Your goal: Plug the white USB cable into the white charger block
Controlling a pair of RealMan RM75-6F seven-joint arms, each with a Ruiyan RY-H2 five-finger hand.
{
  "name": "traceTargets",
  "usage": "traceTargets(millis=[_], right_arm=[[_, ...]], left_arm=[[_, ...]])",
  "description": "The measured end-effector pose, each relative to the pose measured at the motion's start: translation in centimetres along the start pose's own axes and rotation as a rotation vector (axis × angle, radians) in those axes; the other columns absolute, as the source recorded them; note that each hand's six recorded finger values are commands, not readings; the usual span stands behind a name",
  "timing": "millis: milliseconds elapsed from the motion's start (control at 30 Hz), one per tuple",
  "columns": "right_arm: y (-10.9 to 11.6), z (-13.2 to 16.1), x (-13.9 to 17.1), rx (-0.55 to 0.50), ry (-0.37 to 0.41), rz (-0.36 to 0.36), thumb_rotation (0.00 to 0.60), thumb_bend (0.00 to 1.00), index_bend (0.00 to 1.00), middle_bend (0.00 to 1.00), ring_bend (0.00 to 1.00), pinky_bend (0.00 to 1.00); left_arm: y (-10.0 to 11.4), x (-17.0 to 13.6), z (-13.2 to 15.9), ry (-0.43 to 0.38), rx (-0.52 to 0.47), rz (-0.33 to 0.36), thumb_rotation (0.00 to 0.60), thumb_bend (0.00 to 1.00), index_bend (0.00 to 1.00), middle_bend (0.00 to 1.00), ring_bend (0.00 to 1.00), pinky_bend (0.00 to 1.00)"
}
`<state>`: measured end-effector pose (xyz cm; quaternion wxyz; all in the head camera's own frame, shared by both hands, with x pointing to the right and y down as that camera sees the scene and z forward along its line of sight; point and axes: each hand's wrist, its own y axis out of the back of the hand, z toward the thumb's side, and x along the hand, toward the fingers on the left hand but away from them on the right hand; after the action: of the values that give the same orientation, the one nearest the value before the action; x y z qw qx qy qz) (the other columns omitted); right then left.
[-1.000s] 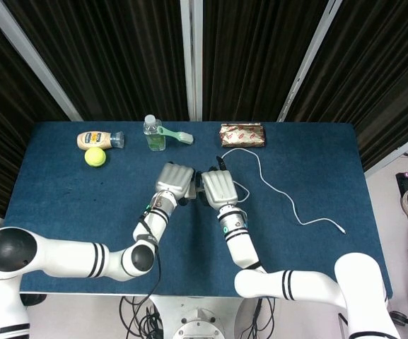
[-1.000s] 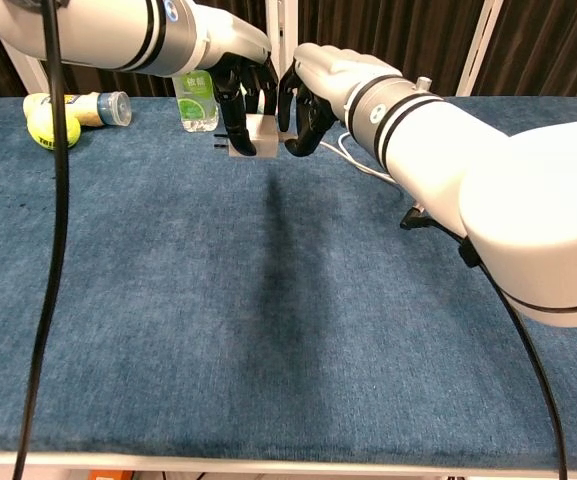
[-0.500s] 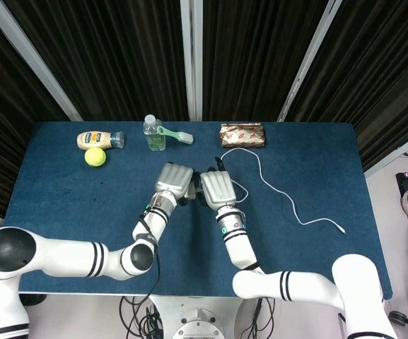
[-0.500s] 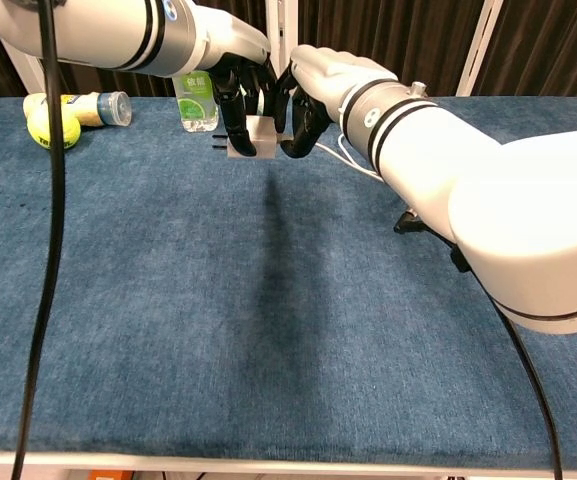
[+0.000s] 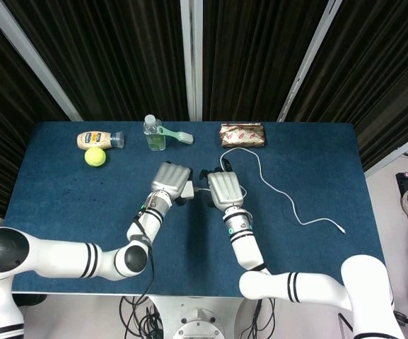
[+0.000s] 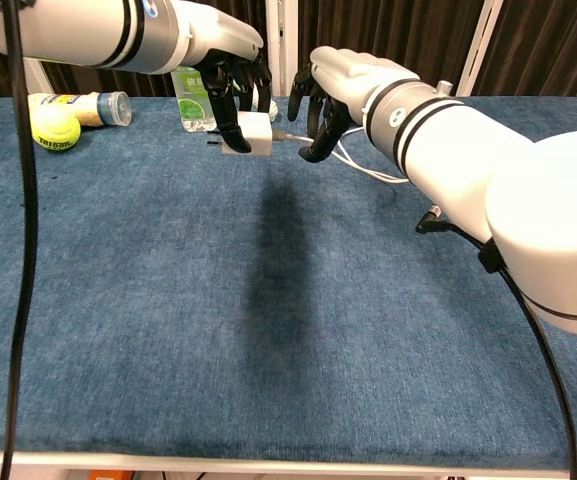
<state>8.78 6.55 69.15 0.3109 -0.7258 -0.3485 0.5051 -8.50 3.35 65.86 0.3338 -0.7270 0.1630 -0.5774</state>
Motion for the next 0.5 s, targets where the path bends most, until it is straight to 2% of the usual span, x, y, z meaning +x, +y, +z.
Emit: traceTargets(millis=[133, 500], right_arm=[[-0.17, -0.14, 0.04, -0.003, -0.001, 0.006, 0.600, 0.33, 0.54, 0.45, 0.27, 0.00], [-0.20, 0.29, -0.05, -0.006, 0.006, -0.001, 0.600, 0.36, 0.57, 0.45, 0.27, 0.00]], left_arm=[[0.07, -0.10, 0.07, -0.002, 0.000, 0.000, 0.600, 0.21, 0.44, 0.47, 0.36, 0.24], [0.05, -0.20, 0.83, -0.010, 0.017, 0.001, 0.600, 0.21, 0.44, 0.47, 0.36, 0.24]])
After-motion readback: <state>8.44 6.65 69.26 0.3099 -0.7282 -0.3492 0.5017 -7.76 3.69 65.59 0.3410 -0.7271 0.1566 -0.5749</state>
